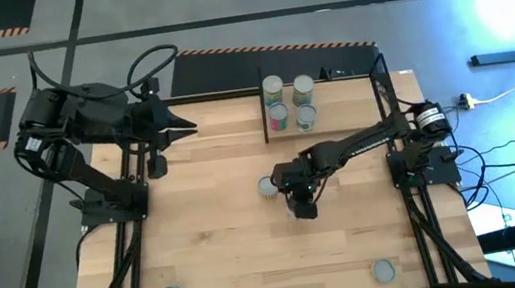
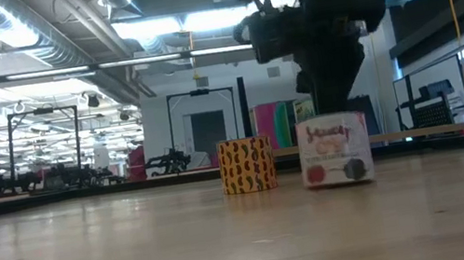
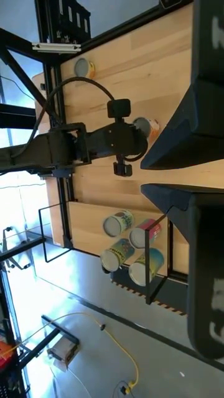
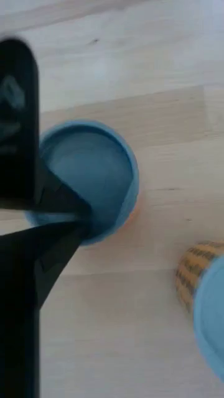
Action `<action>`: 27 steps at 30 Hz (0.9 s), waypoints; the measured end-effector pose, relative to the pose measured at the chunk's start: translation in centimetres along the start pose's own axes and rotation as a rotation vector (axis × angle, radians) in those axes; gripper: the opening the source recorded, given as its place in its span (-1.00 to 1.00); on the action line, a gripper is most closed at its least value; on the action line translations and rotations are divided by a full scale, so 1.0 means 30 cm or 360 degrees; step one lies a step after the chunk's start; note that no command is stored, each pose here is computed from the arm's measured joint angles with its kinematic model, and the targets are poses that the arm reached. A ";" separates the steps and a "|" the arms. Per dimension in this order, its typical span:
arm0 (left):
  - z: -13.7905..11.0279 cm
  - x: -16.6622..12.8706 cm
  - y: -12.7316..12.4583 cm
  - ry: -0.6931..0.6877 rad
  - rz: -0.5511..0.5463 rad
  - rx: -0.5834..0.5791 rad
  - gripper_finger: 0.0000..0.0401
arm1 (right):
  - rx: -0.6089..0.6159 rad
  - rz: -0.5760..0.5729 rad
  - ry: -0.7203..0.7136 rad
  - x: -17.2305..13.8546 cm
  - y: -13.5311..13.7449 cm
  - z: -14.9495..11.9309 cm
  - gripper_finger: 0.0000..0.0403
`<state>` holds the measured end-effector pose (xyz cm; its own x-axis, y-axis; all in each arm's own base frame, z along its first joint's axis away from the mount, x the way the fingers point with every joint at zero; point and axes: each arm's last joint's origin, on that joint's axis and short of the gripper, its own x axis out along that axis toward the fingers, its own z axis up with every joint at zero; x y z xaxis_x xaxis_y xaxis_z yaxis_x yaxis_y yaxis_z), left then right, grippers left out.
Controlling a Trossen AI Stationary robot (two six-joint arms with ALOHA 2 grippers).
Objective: Pick and place cans onto a shelf
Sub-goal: Put the canned saucy meatballs on the shelf
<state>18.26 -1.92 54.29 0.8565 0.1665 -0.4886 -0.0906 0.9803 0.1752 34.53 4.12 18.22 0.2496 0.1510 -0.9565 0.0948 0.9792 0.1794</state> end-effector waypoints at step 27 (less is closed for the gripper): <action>0.000 0.000 0.000 -0.0002 -0.0008 -0.0001 -0.79 | -0.0109 -0.0149 0.0043 -0.035 0.004 0.001 -0.73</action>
<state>18.26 -1.93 54.29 0.8575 0.1612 -0.4886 -0.0864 0.9813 0.1722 34.30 4.07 19.25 0.2165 0.0610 -0.9744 0.0503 0.9960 0.0735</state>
